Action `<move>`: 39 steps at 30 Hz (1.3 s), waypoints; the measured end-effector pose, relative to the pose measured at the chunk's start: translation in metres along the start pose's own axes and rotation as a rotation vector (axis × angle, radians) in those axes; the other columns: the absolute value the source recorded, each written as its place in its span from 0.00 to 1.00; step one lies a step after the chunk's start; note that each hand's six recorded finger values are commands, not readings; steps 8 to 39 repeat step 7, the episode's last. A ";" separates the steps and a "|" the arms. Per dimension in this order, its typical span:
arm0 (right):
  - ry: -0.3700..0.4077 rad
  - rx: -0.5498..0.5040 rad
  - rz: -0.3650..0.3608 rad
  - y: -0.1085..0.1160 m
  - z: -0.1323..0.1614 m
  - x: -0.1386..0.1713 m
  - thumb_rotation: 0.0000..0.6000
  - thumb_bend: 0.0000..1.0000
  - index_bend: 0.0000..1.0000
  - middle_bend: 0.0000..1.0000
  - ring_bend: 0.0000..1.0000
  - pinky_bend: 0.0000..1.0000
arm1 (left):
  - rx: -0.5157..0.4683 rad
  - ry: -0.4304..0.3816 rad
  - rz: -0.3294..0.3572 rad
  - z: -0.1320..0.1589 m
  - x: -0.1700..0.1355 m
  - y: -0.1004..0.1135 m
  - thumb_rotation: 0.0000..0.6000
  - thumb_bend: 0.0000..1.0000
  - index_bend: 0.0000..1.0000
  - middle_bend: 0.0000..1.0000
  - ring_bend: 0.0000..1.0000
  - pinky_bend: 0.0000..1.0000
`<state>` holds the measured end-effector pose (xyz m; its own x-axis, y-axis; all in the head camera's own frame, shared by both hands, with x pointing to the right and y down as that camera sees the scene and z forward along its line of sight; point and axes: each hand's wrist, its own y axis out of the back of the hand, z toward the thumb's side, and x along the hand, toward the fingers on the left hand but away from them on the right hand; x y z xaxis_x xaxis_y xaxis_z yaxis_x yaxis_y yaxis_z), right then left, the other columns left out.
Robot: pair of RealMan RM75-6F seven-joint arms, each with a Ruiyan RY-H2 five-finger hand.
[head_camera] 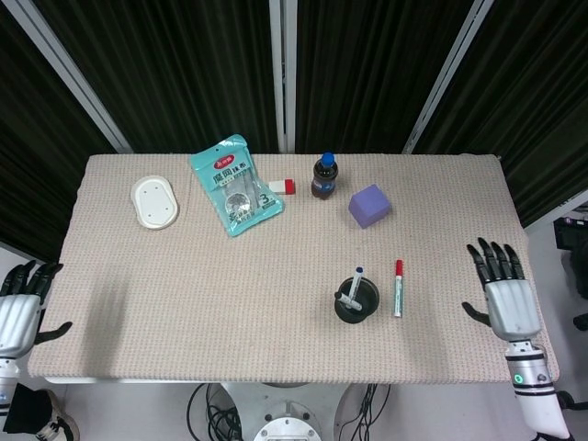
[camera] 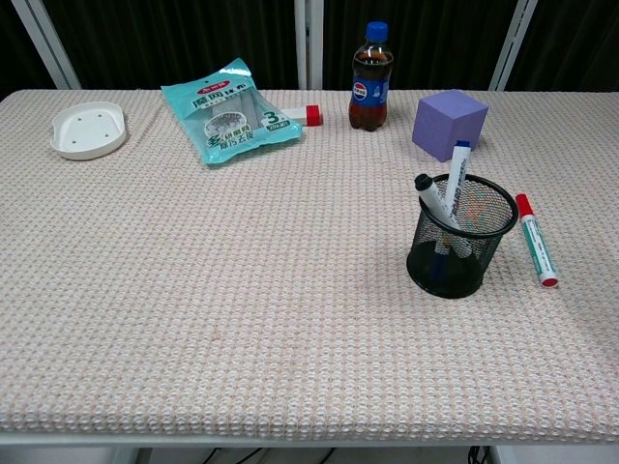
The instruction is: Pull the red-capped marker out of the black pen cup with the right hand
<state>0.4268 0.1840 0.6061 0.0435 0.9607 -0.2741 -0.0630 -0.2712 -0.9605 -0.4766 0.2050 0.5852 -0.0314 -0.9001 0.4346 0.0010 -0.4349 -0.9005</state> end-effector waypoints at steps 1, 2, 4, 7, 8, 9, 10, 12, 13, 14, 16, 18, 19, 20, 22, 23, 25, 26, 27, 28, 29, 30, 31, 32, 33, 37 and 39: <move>-0.026 0.020 -0.008 0.003 -0.006 0.004 1.00 0.04 0.00 0.00 0.00 0.00 | 0.003 0.001 -0.001 0.000 0.000 0.000 1.00 0.12 0.13 0.12 0.00 0.08; -0.060 0.042 -0.012 0.006 -0.015 0.010 1.00 0.04 0.00 0.00 0.00 0.00 | 0.004 0.002 0.000 0.000 0.000 0.000 1.00 0.12 0.13 0.12 0.00 0.08; -0.104 0.059 -0.010 0.008 -0.024 0.017 1.00 0.04 0.00 0.00 0.00 0.00 | 0.004 0.003 0.004 0.000 -0.001 0.001 1.00 0.12 0.13 0.11 0.00 0.08; -0.145 0.071 0.000 0.010 -0.034 0.023 1.00 0.04 0.00 0.00 0.00 0.00 | 0.003 0.007 0.015 -0.001 -0.002 0.002 1.00 0.12 0.13 0.11 0.00 0.08; -0.145 0.071 0.000 0.010 -0.034 0.023 1.00 0.04 0.00 0.00 0.00 0.00 | 0.003 0.007 0.015 -0.001 -0.002 0.002 1.00 0.12 0.13 0.11 0.00 0.08; -0.145 0.071 0.000 0.010 -0.034 0.023 1.00 0.04 0.00 0.00 0.00 0.00 | 0.003 0.007 0.015 -0.001 -0.002 0.002 1.00 0.12 0.13 0.11 0.00 0.08; -0.145 0.071 0.000 0.010 -0.034 0.023 1.00 0.04 0.00 0.00 0.00 0.00 | 0.003 0.007 0.015 -0.001 -0.002 0.002 1.00 0.12 0.13 0.11 0.00 0.08; -0.145 0.071 0.000 0.010 -0.034 0.023 1.00 0.04 0.00 0.00 0.00 0.00 | 0.003 0.007 0.015 -0.001 -0.002 0.002 1.00 0.12 0.13 0.11 0.00 0.08; -0.145 0.071 0.000 0.010 -0.034 0.023 1.00 0.04 0.00 0.00 0.00 0.00 | 0.003 0.007 0.015 -0.001 -0.002 0.002 1.00 0.12 0.13 0.11 0.00 0.08; -0.145 0.071 0.000 0.010 -0.034 0.023 1.00 0.04 0.00 0.00 0.00 0.00 | 0.003 0.007 0.015 -0.001 -0.002 0.002 1.00 0.12 0.13 0.11 0.00 0.08; -0.145 0.071 0.000 0.010 -0.034 0.023 1.00 0.04 0.00 0.00 0.00 0.00 | 0.003 0.007 0.015 -0.001 -0.002 0.002 1.00 0.12 0.13 0.11 0.00 0.08; -0.145 0.071 0.000 0.010 -0.034 0.023 1.00 0.04 0.00 0.00 0.00 0.00 | 0.003 0.007 0.015 -0.001 -0.002 0.002 1.00 0.12 0.13 0.11 0.00 0.08; -0.145 0.071 0.000 0.010 -0.034 0.023 1.00 0.04 0.00 0.00 0.00 0.00 | 0.003 0.007 0.015 -0.001 -0.002 0.002 1.00 0.12 0.13 0.11 0.00 0.08; -0.145 0.071 0.000 0.010 -0.034 0.023 1.00 0.04 0.00 0.00 0.00 0.00 | 0.003 0.007 0.015 -0.001 -0.002 0.002 1.00 0.12 0.13 0.11 0.00 0.08; -0.145 0.071 0.000 0.010 -0.034 0.023 1.00 0.04 0.00 0.00 0.00 0.00 | 0.003 0.007 0.015 -0.001 -0.002 0.002 1.00 0.12 0.13 0.11 0.00 0.08; -0.145 0.071 0.000 0.010 -0.034 0.023 1.00 0.04 0.00 0.00 0.00 0.00 | 0.003 0.007 0.015 -0.001 -0.002 0.002 1.00 0.12 0.13 0.11 0.00 0.08; -0.145 0.071 0.000 0.010 -0.034 0.023 1.00 0.04 0.00 0.00 0.00 0.00 | 0.003 0.007 0.015 -0.001 -0.002 0.002 1.00 0.12 0.13 0.11 0.00 0.08; -0.145 0.071 0.000 0.010 -0.034 0.023 1.00 0.04 0.00 0.00 0.00 0.00 | 0.003 0.007 0.015 -0.001 -0.002 0.002 1.00 0.12 0.13 0.11 0.00 0.08; -0.145 0.071 0.000 0.010 -0.034 0.023 1.00 0.04 0.00 0.00 0.00 0.00 | 0.003 0.007 0.015 -0.001 -0.002 0.002 1.00 0.12 0.13 0.11 0.00 0.08; -0.145 0.071 0.000 0.010 -0.034 0.023 1.00 0.04 0.00 0.00 0.00 0.00 | 0.003 0.007 0.015 -0.001 -0.002 0.002 1.00 0.12 0.13 0.11 0.00 0.08; -0.145 0.071 0.000 0.010 -0.034 0.023 1.00 0.04 0.00 0.00 0.00 0.00 | 0.003 0.007 0.015 -0.001 -0.002 0.002 1.00 0.12 0.13 0.11 0.00 0.08; -0.145 0.071 0.000 0.010 -0.034 0.023 1.00 0.04 0.00 0.00 0.00 0.00 | 0.003 0.007 0.015 -0.001 -0.002 0.002 1.00 0.12 0.13 0.11 0.00 0.08; -0.145 0.071 0.000 0.010 -0.034 0.023 1.00 0.04 0.00 0.00 0.00 0.00 | 0.003 0.007 0.015 -0.001 -0.002 0.002 1.00 0.12 0.13 0.11 0.00 0.08; -0.145 0.071 0.000 0.010 -0.034 0.023 1.00 0.04 0.00 0.00 0.00 0.00 | 0.003 0.007 0.015 -0.001 -0.002 0.002 1.00 0.12 0.13 0.11 0.00 0.08; -0.145 0.071 0.000 0.010 -0.034 0.023 1.00 0.04 0.00 0.00 0.00 0.00 | 0.003 0.007 0.015 -0.001 -0.002 0.002 1.00 0.12 0.13 0.11 0.00 0.08; -0.145 0.071 0.000 0.010 -0.034 0.023 1.00 0.04 0.00 0.00 0.00 0.00 | 0.003 0.007 0.015 -0.001 -0.002 0.002 1.00 0.12 0.13 0.11 0.00 0.08; -0.145 0.071 0.000 0.010 -0.034 0.023 1.00 0.04 0.00 0.00 0.00 0.00 | 0.003 0.007 0.015 -0.001 -0.002 0.002 1.00 0.12 0.13 0.11 0.00 0.08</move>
